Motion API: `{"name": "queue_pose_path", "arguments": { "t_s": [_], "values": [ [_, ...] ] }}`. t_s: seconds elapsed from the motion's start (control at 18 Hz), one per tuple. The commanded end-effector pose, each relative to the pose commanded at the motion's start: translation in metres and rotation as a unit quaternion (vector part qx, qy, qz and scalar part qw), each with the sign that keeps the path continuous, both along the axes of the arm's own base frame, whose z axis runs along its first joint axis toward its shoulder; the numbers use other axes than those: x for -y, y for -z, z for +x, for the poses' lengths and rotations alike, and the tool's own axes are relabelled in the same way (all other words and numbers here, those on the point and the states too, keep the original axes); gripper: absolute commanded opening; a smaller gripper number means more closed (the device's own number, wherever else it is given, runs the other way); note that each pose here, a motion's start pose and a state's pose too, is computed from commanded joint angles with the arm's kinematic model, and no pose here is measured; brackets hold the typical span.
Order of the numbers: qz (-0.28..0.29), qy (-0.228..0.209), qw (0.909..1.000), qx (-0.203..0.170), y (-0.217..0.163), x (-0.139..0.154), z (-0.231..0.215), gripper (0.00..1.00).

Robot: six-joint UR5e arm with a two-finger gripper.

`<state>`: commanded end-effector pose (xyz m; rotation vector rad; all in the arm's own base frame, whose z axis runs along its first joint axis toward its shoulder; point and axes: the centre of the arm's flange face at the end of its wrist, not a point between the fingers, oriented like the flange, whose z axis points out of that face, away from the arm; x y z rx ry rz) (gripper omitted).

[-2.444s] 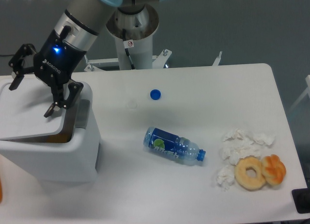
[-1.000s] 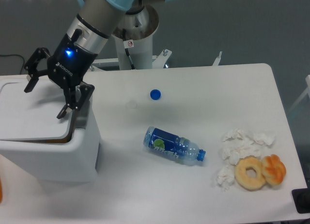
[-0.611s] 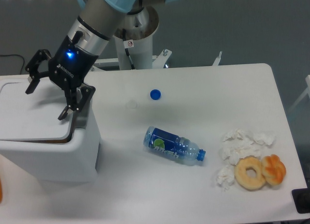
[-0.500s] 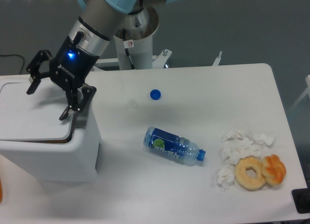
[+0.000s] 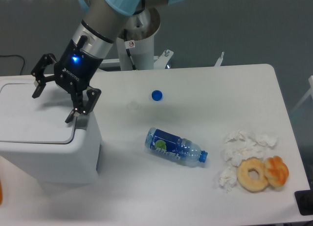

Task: Close the trash can
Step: 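Press the gripper on the lid to seat it shut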

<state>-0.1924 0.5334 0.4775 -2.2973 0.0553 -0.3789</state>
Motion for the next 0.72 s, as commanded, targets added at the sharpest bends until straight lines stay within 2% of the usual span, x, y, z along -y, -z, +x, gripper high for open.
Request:
{"name": "queue_pose_path", "arguments": {
  "t_s": [0.72],
  "values": [
    [-0.002, 0.001, 1.0000, 0.002, 0.0033, -0.0022, -0.0009, 1.00]
  ]
}}
